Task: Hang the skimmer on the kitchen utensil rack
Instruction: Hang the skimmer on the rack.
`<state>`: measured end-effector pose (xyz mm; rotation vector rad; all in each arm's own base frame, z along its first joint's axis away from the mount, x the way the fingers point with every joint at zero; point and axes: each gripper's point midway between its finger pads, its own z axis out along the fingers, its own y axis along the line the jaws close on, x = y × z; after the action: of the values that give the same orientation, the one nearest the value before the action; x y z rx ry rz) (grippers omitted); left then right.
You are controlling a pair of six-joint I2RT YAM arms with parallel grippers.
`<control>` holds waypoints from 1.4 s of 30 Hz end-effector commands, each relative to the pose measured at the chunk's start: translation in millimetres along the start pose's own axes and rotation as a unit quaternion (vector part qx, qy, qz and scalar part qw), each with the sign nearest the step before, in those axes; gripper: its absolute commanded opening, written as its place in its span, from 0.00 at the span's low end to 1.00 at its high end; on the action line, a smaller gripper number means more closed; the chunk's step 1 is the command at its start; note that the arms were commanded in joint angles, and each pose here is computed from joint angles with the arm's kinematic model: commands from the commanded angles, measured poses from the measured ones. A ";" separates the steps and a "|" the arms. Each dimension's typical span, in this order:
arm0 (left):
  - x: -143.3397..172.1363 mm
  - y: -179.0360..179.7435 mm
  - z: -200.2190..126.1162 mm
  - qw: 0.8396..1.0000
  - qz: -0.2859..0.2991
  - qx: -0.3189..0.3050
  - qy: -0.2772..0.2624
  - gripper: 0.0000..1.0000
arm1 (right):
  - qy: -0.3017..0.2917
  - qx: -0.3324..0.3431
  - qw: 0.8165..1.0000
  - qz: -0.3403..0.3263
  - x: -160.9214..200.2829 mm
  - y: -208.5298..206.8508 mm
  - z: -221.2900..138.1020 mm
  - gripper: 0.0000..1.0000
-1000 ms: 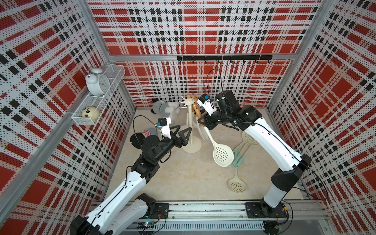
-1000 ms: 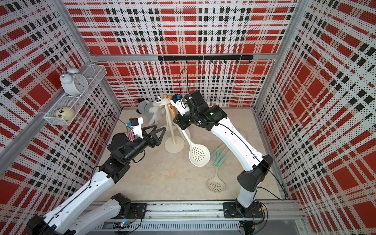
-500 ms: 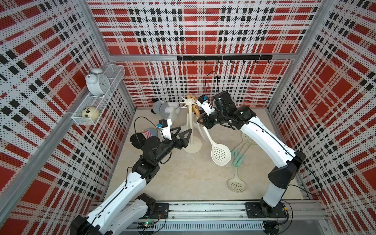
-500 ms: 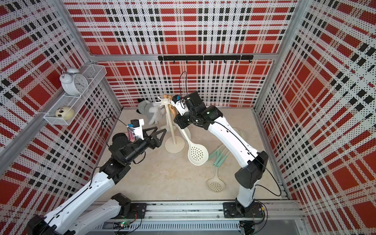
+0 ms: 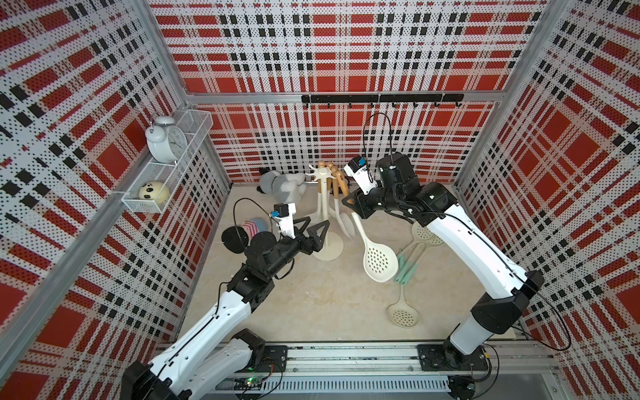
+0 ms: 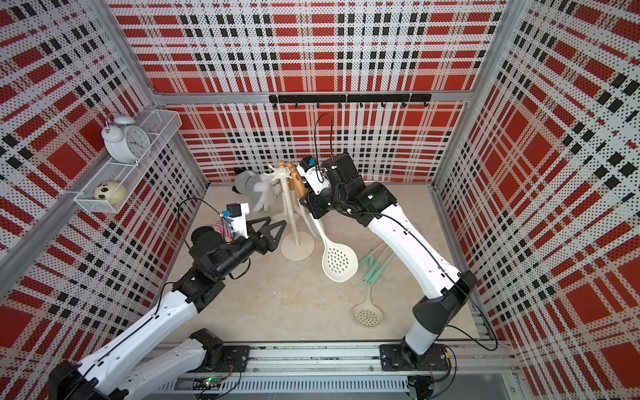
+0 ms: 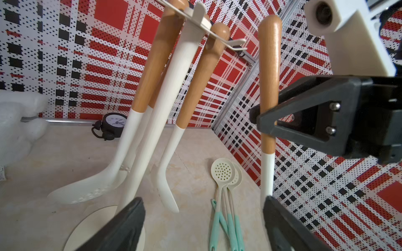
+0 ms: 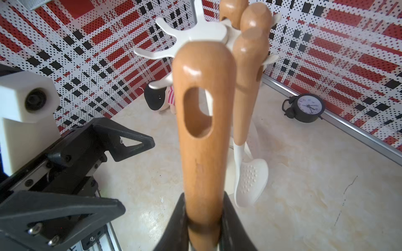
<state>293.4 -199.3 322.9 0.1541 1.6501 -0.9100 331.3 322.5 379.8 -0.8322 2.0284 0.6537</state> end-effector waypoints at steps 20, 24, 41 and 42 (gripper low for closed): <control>-4.0 -3.0 -1.5 1.000 0.003 0.002 -0.011 0.88 | 0.002 -0.035 0.999 0.002 -7.5 -4.9 20.9 0.00; -3.1 -2.8 -1.2 1.000 0.003 0.001 -0.010 0.88 | 0.010 -0.041 0.999 0.002 -5.4 -5.2 27.1 0.00; 2.6 3.2 -7.0 1.000 0.002 -0.014 -0.011 0.94 | 0.017 -0.056 0.998 -0.012 17.4 -11.5 48.4 0.00; 5.3 5.7 -6.8 1.000 0.003 -0.020 -0.009 0.95 | 0.006 -0.055 0.998 -0.015 13.3 -11.2 44.5 0.14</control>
<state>291.0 -196.6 318.6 0.1370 1.6520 -0.8934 359.9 351.7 345.4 -0.9403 1.9898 0.7680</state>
